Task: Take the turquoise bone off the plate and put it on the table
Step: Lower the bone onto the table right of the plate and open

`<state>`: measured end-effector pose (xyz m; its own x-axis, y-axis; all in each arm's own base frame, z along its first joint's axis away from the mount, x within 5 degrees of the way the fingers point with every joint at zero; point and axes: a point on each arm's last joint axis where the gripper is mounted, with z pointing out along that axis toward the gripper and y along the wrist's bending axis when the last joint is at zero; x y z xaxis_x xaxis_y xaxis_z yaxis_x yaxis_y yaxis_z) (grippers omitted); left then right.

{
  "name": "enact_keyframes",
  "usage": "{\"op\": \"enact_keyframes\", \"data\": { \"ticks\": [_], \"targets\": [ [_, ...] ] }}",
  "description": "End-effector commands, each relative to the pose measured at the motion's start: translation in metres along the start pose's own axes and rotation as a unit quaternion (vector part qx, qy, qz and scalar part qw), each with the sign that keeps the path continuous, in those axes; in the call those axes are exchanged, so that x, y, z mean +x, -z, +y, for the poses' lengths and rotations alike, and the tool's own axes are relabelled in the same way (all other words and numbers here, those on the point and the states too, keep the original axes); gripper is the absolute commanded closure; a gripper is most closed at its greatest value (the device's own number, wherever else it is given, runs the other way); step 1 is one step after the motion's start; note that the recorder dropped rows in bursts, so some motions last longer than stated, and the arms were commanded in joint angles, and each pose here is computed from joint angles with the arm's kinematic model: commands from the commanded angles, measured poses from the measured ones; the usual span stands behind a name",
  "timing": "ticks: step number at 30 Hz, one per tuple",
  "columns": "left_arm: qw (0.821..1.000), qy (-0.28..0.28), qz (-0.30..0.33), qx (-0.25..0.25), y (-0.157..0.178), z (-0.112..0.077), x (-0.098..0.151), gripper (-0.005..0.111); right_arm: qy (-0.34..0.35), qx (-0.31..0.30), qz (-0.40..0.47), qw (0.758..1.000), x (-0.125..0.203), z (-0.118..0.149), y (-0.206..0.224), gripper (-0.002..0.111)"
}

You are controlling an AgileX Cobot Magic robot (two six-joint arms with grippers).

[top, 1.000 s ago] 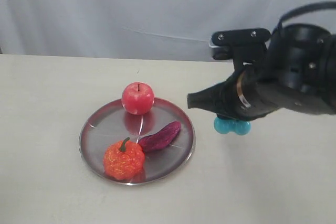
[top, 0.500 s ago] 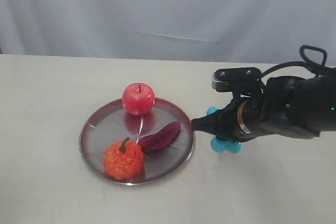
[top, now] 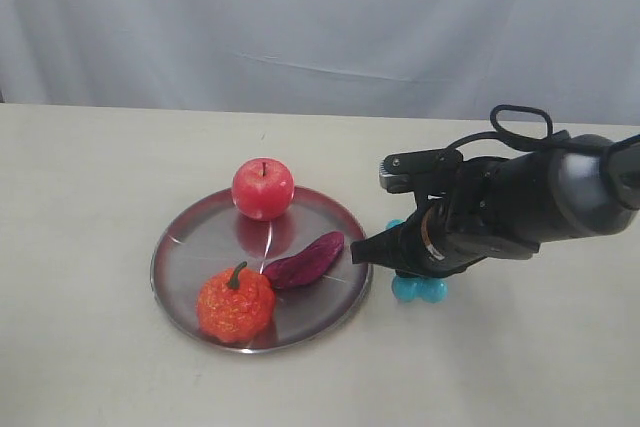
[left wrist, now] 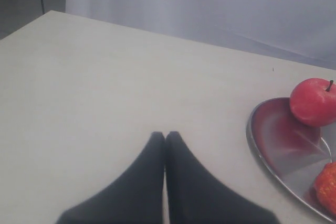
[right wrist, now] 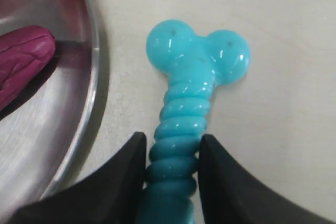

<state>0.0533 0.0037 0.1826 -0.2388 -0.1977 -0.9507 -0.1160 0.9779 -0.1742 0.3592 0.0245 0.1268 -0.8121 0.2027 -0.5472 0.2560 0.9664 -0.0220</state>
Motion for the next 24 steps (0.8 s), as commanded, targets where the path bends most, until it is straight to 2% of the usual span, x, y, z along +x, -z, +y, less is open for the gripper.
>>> {"op": "enact_keyframes", "data": {
  "ticks": [1, 17, 20, 24],
  "targets": [
    [1.000, -0.001, -0.003, -0.003, -0.0002, 0.0005, 0.0002, 0.107, 0.001, 0.005, -0.003, 1.000, -0.0029, -0.0019, -0.0005, 0.108],
    [1.000, -0.001, -0.003, -0.003, -0.0002, 0.0005, 0.0002, 0.107, -0.006, 0.010, 0.014, 1.000, 0.0040, -0.0020, -0.0091, 0.107],
    [1.000, -0.001, -0.003, -0.003, -0.0002, 0.0005, 0.0002, 0.107, -0.006, 0.010, 0.014, 1.000, 0.0040, -0.0020, -0.0091, 0.097],
    [1.000, -0.001, -0.003, -0.003, -0.0002, 0.0005, 0.0002, 0.107, -0.006, 0.010, 0.014, 1.000, 0.0040, -0.0020, -0.0091, 0.070]
  ]
}}
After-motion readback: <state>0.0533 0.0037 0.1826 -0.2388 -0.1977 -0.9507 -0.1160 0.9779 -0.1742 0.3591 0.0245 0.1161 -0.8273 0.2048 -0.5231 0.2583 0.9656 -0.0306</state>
